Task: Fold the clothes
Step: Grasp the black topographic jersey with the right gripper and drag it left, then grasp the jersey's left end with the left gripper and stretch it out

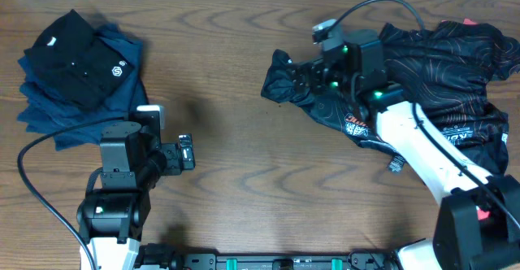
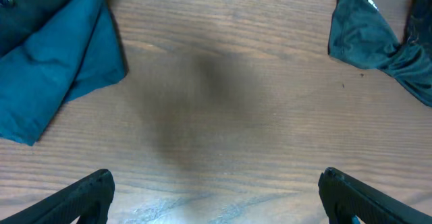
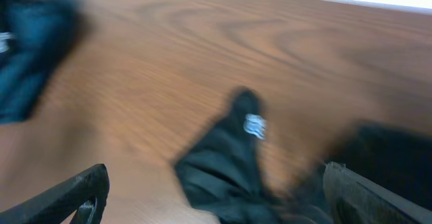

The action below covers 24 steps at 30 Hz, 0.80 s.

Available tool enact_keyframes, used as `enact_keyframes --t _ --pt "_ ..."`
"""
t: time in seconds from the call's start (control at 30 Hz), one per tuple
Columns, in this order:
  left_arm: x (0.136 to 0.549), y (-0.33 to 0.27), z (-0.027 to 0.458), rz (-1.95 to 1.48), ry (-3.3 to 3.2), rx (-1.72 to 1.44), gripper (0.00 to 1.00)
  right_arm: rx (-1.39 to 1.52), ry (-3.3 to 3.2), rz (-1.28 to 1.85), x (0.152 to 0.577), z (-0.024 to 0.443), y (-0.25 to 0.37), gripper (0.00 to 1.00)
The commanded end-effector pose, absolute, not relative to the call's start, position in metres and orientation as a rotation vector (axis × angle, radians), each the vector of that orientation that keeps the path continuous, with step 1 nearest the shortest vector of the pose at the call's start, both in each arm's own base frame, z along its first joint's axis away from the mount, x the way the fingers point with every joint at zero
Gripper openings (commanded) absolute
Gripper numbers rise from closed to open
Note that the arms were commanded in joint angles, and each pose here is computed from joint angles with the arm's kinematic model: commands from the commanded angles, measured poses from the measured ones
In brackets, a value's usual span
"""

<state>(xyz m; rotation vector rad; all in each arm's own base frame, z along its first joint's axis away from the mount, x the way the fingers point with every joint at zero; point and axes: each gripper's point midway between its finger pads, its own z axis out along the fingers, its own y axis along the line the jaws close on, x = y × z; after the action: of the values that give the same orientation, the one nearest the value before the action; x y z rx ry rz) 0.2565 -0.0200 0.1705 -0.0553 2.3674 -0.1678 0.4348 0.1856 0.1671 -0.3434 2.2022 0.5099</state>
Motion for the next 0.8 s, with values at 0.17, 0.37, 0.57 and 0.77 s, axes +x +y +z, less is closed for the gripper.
enact_keyframes --t 0.17,0.37,0.57,0.77 --pt "0.286 -0.049 0.212 -0.436 2.186 -0.100 0.98 0.283 2.299 -0.033 0.405 0.192 0.014 0.99" --pt "0.325 -0.081 0.203 -0.581 2.168 -0.064 0.98 0.569 2.378 -0.141 0.361 0.184 -0.060 0.99" --pt "0.355 -0.135 0.145 -0.652 2.277 0.068 0.98 0.698 2.421 -0.196 0.334 0.177 -0.092 0.99" --pt "0.379 -0.185 0.085 -0.705 2.298 0.186 0.98 0.729 2.461 -0.207 0.323 0.171 -0.097 0.99"
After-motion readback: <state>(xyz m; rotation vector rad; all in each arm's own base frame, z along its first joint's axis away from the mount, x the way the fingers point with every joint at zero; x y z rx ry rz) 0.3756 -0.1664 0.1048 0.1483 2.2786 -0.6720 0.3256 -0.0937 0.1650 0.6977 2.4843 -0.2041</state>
